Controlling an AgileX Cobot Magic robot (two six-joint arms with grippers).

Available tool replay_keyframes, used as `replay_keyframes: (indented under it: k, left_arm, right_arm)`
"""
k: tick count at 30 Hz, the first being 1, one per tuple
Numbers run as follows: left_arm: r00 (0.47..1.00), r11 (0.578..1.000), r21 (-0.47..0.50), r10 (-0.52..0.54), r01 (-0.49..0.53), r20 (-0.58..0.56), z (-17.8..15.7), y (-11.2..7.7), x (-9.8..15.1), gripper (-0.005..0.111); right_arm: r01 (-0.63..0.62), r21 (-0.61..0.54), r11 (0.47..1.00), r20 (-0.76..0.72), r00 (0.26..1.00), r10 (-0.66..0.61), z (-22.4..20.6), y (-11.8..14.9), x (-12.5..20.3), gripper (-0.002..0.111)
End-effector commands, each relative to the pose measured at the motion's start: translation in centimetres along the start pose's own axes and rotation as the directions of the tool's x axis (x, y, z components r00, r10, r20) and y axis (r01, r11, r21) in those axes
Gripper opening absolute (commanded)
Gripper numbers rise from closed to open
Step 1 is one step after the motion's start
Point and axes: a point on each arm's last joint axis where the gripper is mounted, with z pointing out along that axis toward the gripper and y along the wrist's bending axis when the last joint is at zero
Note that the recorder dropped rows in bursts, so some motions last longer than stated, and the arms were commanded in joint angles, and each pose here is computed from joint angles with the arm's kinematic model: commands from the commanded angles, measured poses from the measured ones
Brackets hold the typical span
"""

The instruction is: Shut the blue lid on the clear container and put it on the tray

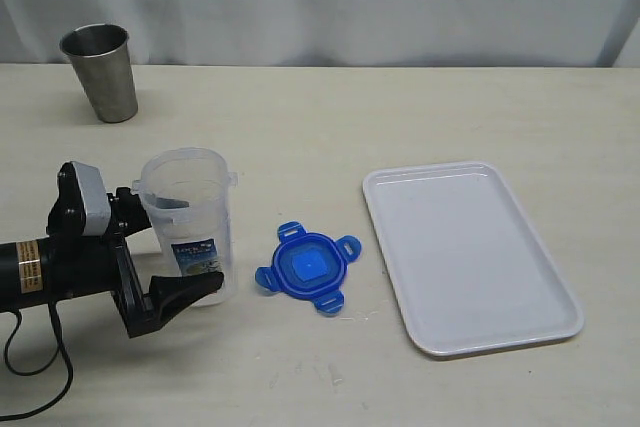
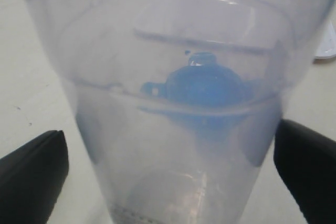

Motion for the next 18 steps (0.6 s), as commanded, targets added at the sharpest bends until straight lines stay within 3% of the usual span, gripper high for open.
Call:
replay_keyframes:
  k: [1,7,9,14,16,18]
  left_arm:
    - [1.0,1.0,-0.01,-0.002,0.002,0.006,0.0,0.1,0.0,0.105]
    - [1.0,1.0,-0.01,-0.002,0.002,0.006,0.0,0.1,0.0,0.105]
    - [1.0,1.0,-0.01,-0.002,0.002,0.006,0.0,0.1,0.0,0.105]
    - [1.0,1.0,-0.01,-0.002,0.002,0.006,0.0,0.1,0.0,0.105]
    - [1.0,1.0,-0.01,-0.002,0.002,0.006,0.0,0.1,0.0,0.105]
    - [1.0,1.0,-0.01,-0.002,0.002,0.006,0.0,0.1,0.0,0.105]
  right_arm:
    - [0.029,0.014,0.999,0.002,1.0,-0.029,0.0,-0.1,0.1,0.004]
    - [0.034,0.015,0.999,0.009,0.999,-0.034,0.0,-0.1,0.0,0.004]
    - [0.154,0.051,0.987,0.043,0.987,-0.157,0.0,-0.4,-0.4,0.004]
    - [0.2,0.081,0.976,0.29,0.932,-0.215,-0.4,-0.1,-2.6,0.004]
    - [0.197,0.089,0.976,0.443,0.87,-0.216,-1.0,0.1,-4.0,0.004]
    - [0.174,0.086,0.981,0.659,0.728,-0.187,-2.3,0.5,-5.9,0.004]
